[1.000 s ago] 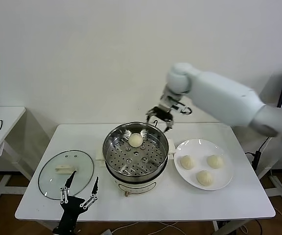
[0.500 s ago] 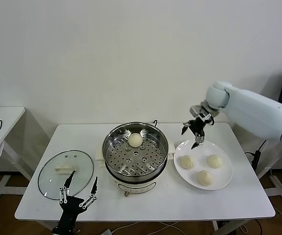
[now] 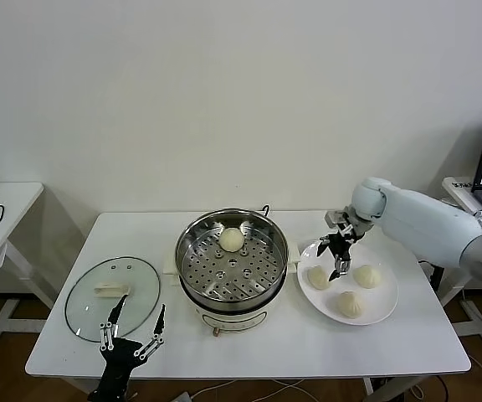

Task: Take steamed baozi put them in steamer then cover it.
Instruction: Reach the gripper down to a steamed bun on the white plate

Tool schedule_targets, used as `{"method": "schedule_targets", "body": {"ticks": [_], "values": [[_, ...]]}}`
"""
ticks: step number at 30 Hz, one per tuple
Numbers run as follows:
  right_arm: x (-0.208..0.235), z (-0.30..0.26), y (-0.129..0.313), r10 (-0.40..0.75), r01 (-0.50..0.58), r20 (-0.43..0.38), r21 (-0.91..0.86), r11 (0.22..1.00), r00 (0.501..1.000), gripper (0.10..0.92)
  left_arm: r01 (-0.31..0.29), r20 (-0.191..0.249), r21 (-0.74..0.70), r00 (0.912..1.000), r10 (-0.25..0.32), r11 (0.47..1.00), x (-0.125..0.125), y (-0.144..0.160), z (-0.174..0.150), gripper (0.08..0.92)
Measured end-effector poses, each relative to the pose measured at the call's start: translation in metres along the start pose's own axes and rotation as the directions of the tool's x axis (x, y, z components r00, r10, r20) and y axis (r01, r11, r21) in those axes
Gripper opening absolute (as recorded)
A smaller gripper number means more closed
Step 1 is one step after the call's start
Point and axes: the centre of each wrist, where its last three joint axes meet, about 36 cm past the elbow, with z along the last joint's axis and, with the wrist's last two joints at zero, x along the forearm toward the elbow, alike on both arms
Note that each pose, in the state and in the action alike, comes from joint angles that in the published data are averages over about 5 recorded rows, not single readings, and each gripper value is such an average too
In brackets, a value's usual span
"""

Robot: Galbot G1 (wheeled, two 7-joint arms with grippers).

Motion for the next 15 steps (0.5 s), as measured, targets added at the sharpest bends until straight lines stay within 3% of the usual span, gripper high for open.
{"method": "schedule_targets", "body": {"ticks": [8,15], "values": [[-0.020,0.001,0.004,-0.009,0.008,-0.005,-0.015,1.000,1.000,0.815,-0.001,-0.005,0.002,1.0000,0.001,1.000,0.002,-0.001,0.003,0.823],[-0.025,0.001,0.005,0.000,0.000,-0.008,-0.019,1.000,1.000,0.727,0.002,-0.004,0.003,1.0000,-0.002,1.000,0.002,-0.001,0.003,0.823]]}}
